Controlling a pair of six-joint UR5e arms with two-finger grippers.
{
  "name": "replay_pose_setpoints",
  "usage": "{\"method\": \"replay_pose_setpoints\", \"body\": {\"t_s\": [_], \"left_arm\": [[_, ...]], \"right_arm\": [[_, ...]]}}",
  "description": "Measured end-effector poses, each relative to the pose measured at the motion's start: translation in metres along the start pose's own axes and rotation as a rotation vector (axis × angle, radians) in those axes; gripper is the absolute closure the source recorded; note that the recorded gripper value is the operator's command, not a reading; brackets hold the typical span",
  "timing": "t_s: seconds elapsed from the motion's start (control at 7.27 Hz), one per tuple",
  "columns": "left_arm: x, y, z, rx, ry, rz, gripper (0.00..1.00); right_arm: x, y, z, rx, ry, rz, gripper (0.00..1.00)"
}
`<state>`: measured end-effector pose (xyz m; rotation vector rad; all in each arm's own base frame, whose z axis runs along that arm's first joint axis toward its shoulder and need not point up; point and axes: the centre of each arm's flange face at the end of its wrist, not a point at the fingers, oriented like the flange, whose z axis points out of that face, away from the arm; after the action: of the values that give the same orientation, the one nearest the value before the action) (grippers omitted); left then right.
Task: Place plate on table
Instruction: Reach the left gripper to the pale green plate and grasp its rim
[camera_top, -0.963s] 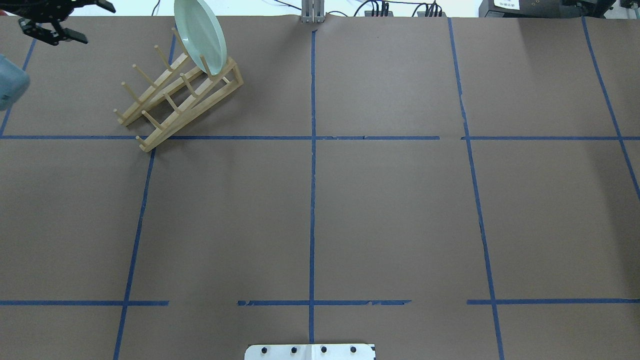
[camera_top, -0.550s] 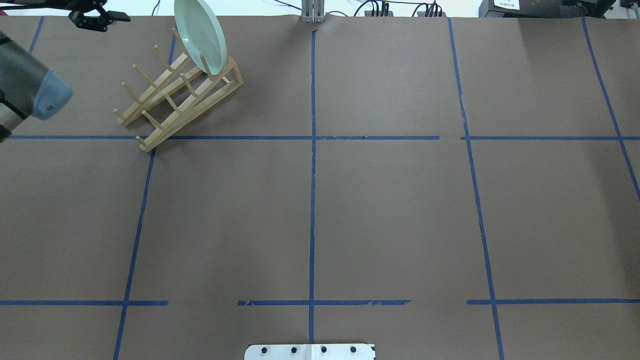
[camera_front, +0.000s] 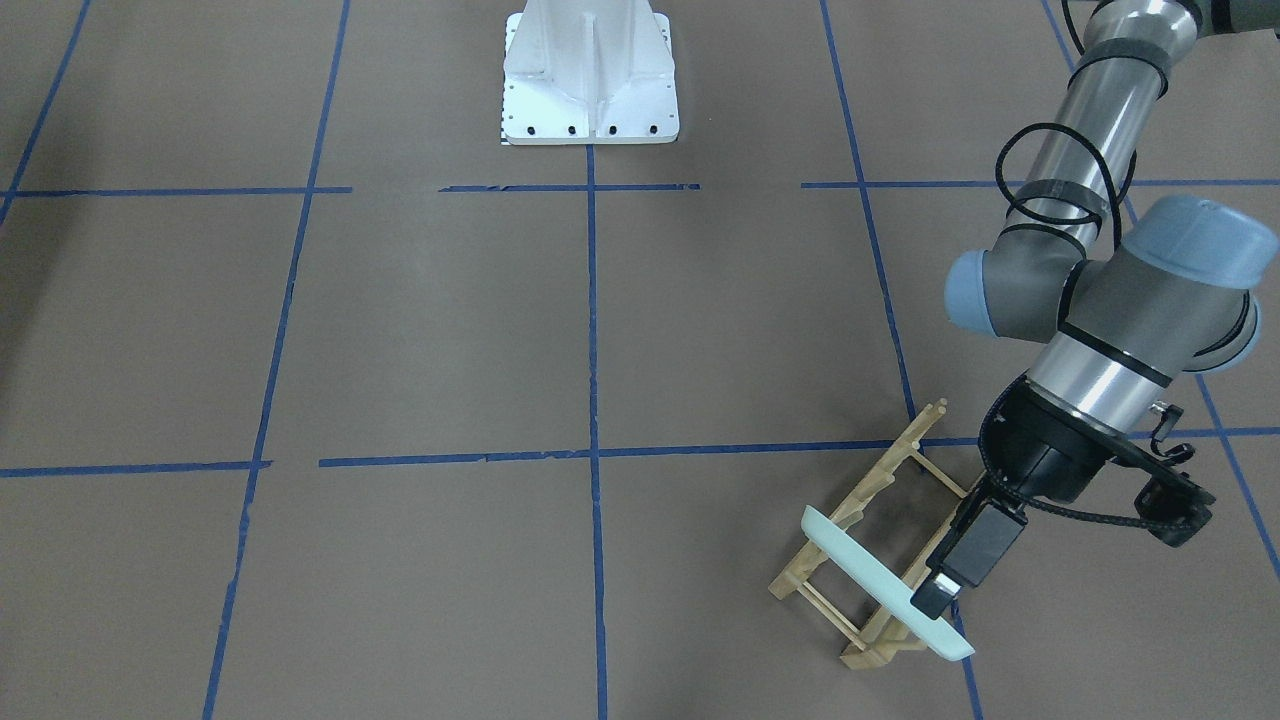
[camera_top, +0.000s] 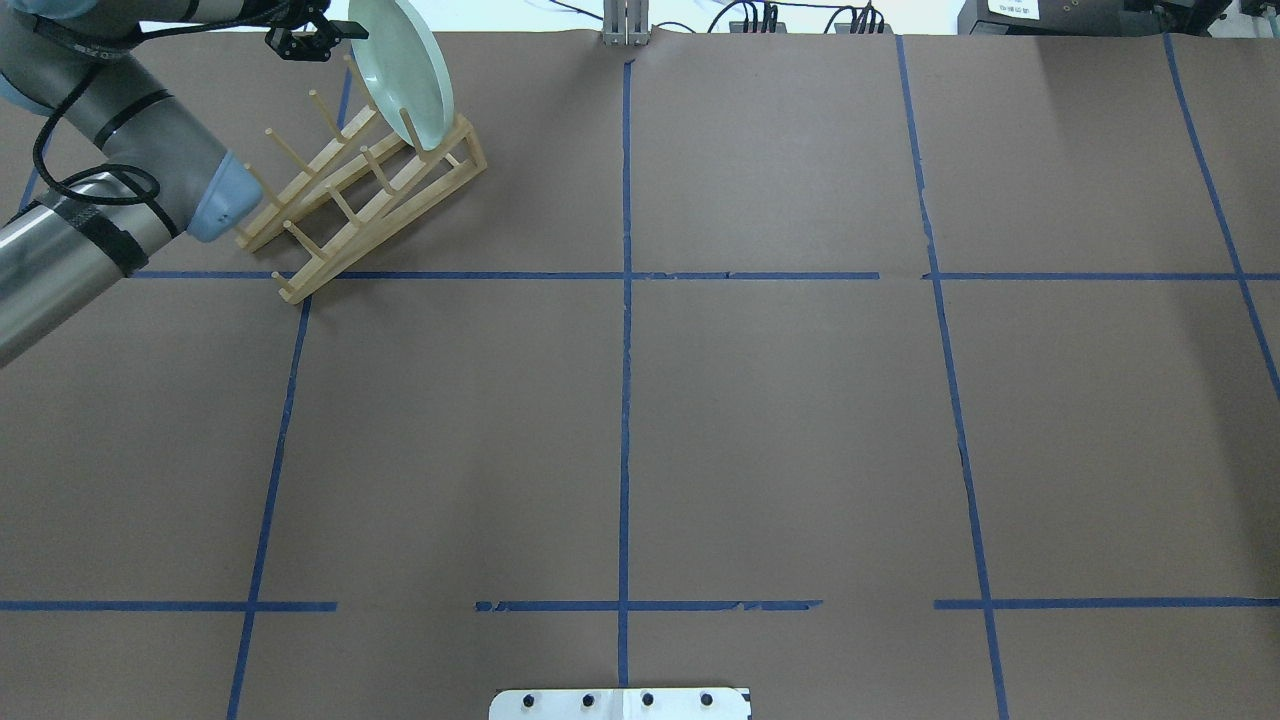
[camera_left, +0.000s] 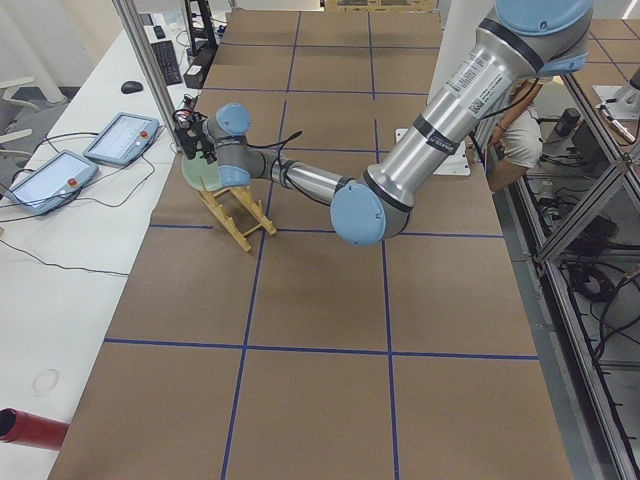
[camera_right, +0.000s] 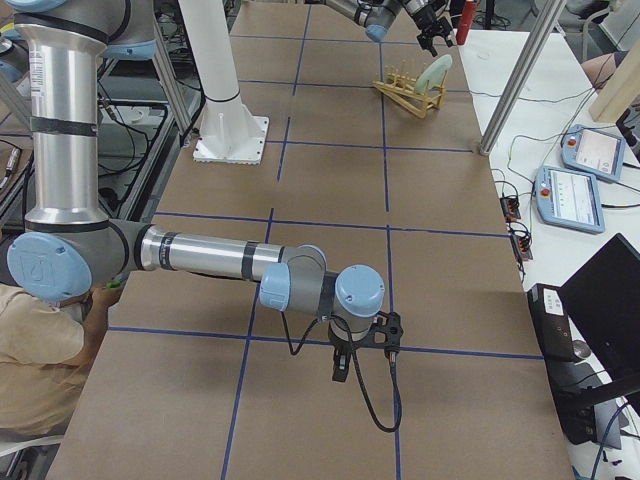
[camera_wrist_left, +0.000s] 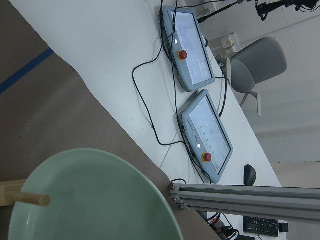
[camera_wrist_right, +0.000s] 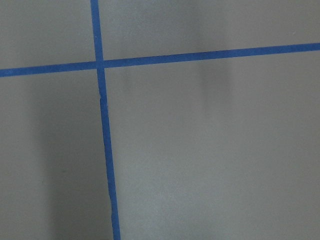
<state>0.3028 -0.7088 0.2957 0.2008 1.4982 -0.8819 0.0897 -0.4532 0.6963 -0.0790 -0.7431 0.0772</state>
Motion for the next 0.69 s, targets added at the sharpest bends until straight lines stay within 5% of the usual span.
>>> {"method": "replay_pose_setpoints", "body": {"t_s": [0.28,0.69], "left_arm": [[0.0093,0.0043,0.0109,0.004,0.001,0.001,1.00],[0.0138,0.0099,0.0143,0.007,0.007,0.052,1.00]], "right_arm": [[0.0000,0.0000,0.0000,0.000,0.000,0.000,0.00],[0.0000,0.0000,0.0000,0.000,0.000,0.000,0.00]]}}
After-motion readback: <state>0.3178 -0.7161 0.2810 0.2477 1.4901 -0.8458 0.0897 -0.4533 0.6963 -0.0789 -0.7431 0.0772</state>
